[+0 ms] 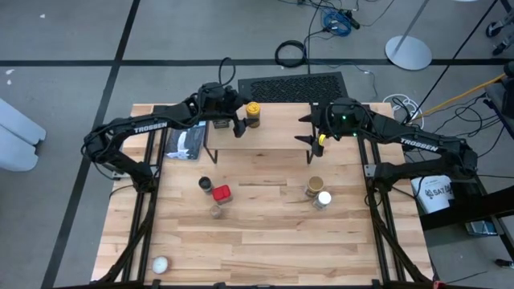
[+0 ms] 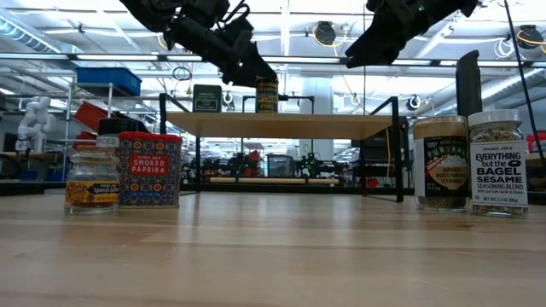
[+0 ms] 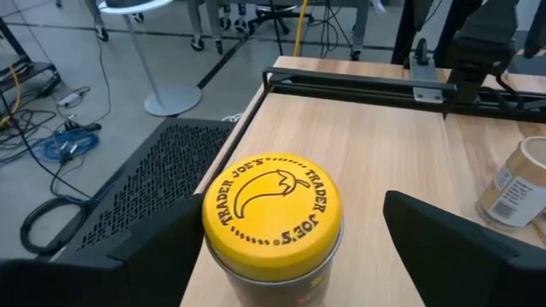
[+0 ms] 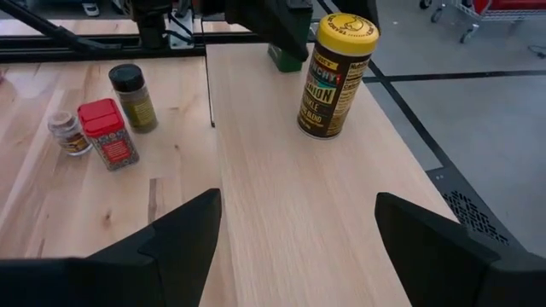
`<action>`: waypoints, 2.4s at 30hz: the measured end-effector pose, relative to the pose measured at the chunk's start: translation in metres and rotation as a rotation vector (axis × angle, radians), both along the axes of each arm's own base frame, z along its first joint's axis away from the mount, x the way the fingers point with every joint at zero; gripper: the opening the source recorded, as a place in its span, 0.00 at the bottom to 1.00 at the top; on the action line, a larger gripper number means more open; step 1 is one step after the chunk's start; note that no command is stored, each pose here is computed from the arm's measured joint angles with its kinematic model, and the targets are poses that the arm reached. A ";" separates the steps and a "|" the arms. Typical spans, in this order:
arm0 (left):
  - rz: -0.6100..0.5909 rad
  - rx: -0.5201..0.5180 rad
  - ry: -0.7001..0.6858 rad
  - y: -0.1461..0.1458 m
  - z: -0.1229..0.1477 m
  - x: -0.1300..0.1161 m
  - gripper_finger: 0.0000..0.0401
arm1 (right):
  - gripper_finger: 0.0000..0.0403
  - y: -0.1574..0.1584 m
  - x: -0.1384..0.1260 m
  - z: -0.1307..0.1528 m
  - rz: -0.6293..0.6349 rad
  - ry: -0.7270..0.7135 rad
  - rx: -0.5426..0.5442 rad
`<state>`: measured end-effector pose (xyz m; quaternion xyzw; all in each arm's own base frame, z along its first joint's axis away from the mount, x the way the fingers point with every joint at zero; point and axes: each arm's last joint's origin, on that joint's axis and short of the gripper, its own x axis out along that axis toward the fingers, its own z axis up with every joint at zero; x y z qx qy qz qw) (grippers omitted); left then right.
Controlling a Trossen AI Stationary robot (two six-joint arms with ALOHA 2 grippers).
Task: Shelf spices
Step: Remove the yellow seasoning bottle from the shelf
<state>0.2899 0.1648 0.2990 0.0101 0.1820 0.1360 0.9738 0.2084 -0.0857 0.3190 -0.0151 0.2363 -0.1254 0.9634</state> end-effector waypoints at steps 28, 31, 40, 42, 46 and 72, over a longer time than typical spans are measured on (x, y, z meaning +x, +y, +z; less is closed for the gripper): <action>-0.003 0.002 0.000 0.000 0.000 0.000 0.61 | 0.74 0.000 0.001 0.001 0.000 -0.011 -0.005; -0.003 0.002 -0.001 0.000 0.000 0.000 0.59 | 0.74 0.000 0.001 0.001 0.000 -0.011 -0.005; 0.002 -0.002 -0.027 0.000 0.003 0.001 0.60 | 0.74 -0.001 0.002 0.001 0.000 -0.014 -0.006; -0.007 -0.008 -0.044 0.000 0.004 0.001 0.60 | 0.74 -0.002 0.005 0.000 0.001 -0.015 -0.005; -0.016 -0.025 -0.061 -0.003 0.008 -0.001 0.60 | 0.74 -0.005 0.013 -0.008 0.012 0.005 0.023; -0.350 -0.044 -0.163 -0.098 0.054 -0.011 0.60 | 0.83 0.018 0.059 -0.021 0.144 -0.118 0.189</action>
